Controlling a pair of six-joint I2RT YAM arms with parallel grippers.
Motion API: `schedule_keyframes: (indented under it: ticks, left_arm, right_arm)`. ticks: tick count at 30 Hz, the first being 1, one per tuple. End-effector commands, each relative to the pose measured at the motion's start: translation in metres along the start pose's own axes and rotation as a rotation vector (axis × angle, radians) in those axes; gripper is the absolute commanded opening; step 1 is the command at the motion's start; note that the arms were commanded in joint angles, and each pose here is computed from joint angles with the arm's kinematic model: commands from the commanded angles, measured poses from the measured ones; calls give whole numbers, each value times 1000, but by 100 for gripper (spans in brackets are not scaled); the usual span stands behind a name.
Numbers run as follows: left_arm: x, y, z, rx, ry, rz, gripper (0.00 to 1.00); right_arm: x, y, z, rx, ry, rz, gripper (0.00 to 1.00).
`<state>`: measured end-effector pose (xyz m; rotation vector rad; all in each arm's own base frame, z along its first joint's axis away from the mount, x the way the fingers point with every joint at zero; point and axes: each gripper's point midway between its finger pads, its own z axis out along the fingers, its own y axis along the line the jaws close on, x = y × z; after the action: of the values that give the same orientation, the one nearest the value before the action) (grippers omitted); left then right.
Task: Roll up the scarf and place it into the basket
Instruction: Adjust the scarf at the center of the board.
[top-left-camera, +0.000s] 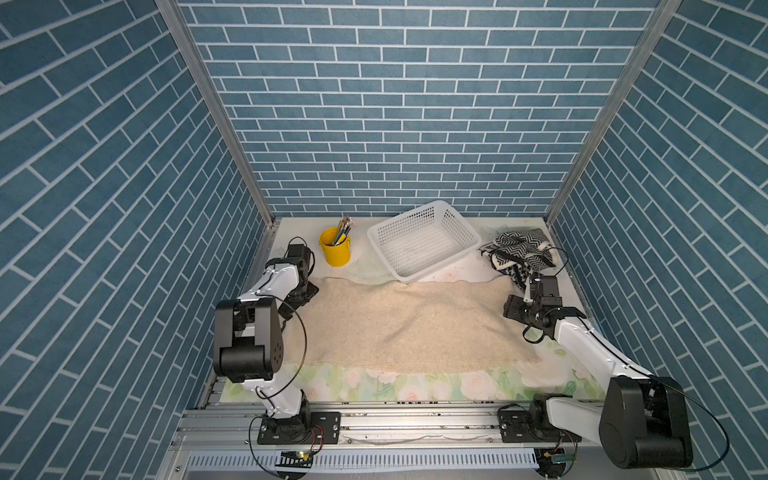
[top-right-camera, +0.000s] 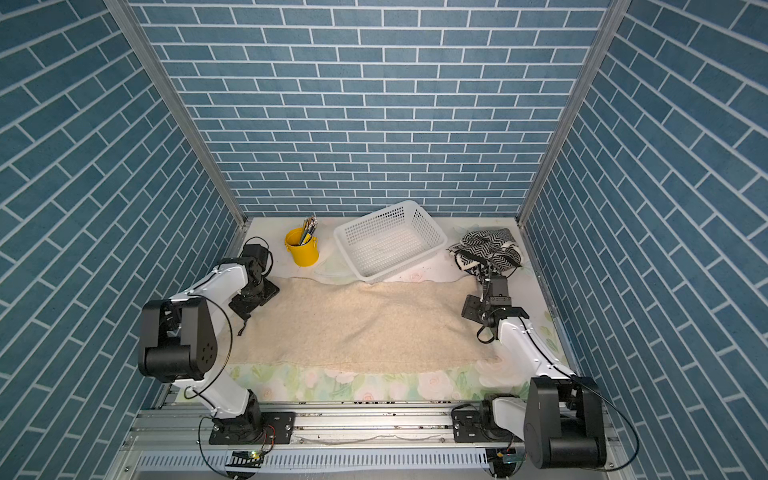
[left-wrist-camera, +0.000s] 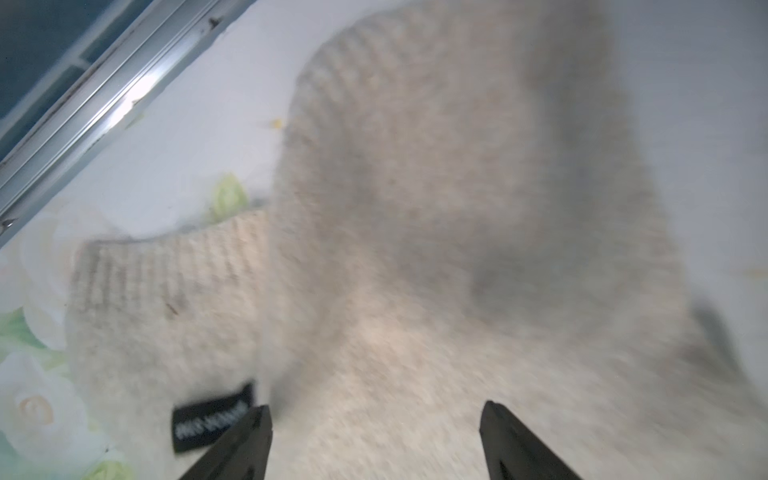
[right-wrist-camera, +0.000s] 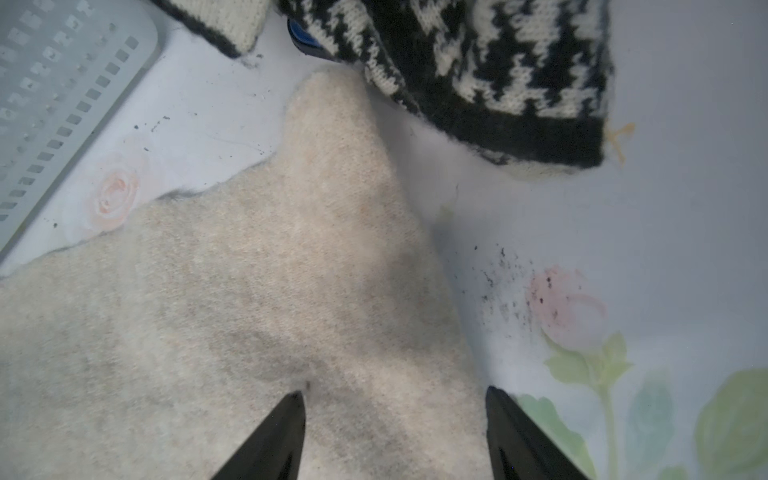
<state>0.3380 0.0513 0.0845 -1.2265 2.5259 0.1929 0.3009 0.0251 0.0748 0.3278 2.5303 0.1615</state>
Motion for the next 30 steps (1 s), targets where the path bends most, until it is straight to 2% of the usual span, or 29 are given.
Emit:
schedule_keyframes:
  ticks: [1, 8, 13, 14, 15, 19, 25, 30]
  left_arm:
    - [-3, -18, -27, 97, -18, 105, 85]
    - [13, -47, -50, 216, 12, 240, 85]
    - [13, -50, -58, 246, -12, 270, 85]
    - [13, -51, -59, 253, -12, 277, 85]
    - [14, -52, -59, 259, -9, 282, 85]
    - [15, -53, -56, 259, -2, 300, 85]
    - [14, -54, -55, 260, -11, 315, 86]
    - [18, -56, -54, 283, -1, 329, 85]
  right_arm:
    - [13, -7, 9, 32, 42, -1, 71]
    - [29, -26, 28, 110, 107, 44, 71]
    - [49, -37, 34, 138, 150, 82, 67]
    - [53, -38, 36, 132, 163, 90, 63]
    - [56, -39, 37, 132, 173, 99, 53]
    - [55, -53, 33, 173, 151, 170, 1]
    - [13, -101, -23, 356, -79, 312, 0]
    - [1, -117, -44, 412, -136, 352, 0]
